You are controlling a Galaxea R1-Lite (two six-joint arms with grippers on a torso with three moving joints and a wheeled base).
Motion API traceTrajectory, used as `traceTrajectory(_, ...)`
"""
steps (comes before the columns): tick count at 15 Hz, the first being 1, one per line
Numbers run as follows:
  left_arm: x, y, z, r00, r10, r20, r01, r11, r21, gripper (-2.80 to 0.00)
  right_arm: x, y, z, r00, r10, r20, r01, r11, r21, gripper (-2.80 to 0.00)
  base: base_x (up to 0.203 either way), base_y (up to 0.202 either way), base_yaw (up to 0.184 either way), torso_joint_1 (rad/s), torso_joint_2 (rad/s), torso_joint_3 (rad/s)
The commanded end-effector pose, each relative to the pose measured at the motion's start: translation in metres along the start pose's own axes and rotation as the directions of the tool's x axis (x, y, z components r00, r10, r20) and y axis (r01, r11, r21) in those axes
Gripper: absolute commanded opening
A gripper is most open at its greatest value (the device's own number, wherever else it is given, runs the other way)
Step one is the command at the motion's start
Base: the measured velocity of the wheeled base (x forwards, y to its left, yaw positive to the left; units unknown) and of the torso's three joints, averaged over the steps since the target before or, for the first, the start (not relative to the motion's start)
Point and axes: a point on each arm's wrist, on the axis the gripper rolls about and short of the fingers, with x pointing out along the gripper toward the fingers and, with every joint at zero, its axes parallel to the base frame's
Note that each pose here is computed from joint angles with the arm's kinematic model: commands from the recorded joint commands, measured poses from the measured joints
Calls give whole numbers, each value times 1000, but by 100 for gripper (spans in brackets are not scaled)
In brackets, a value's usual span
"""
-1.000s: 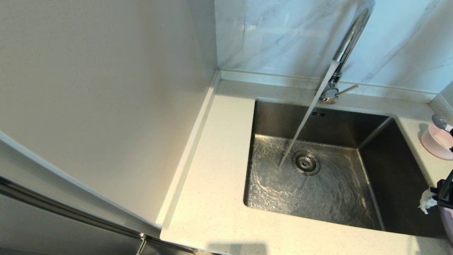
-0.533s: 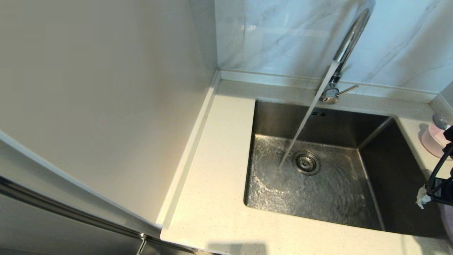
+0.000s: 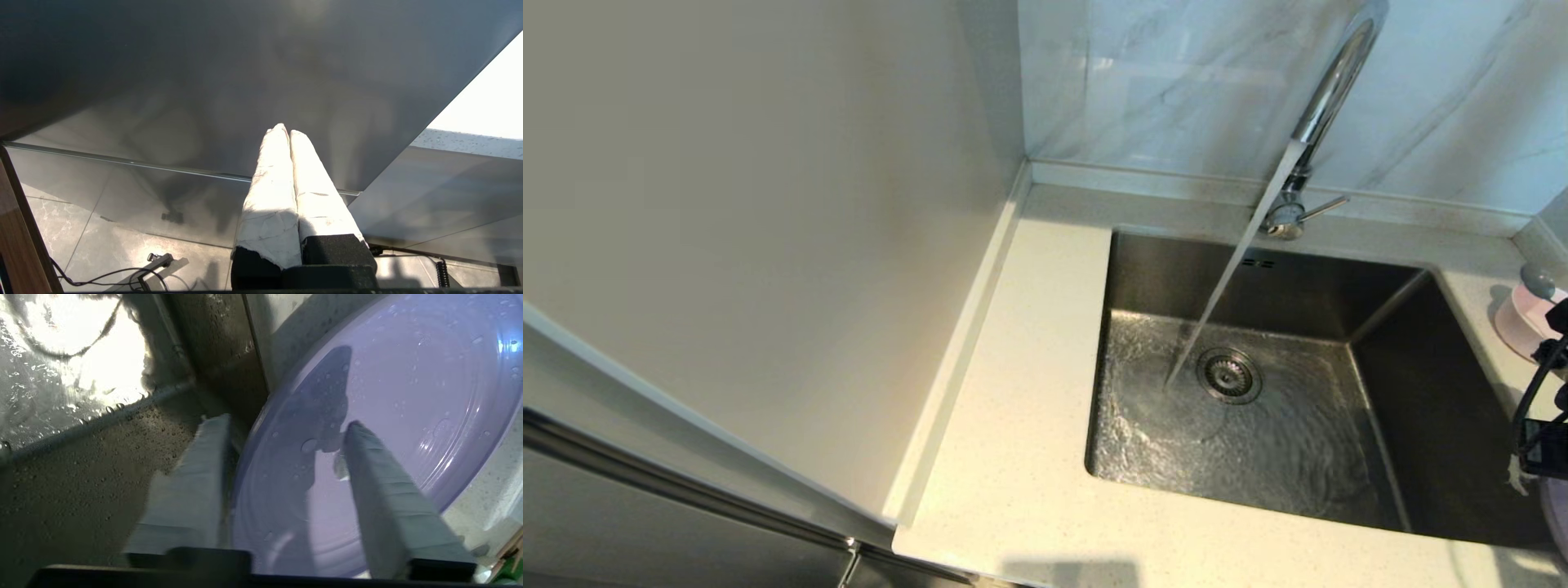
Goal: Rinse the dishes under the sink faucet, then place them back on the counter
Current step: Pick up the plate
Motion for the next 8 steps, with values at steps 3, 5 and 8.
traceTrajectory(3,0,0,0,1000,0,0,0,1000,0,-280,-5,-2,0,1000,-1,14,1,1000,-3,-280,0,0,0,0,0,0)
traceTrajectory(5,0,0,0,1000,1,0,-1,1000,0,-280,-14,-2,-1,999,8,41,-8,1000,-9,-280,0,0,0,0,0,0)
traceTrajectory(8,0,0,0,1000,-1,0,1,1000,0,-280,-35,-2,-11,996,35,77,-31,998,-58,-280,0,0,0,0,0,0)
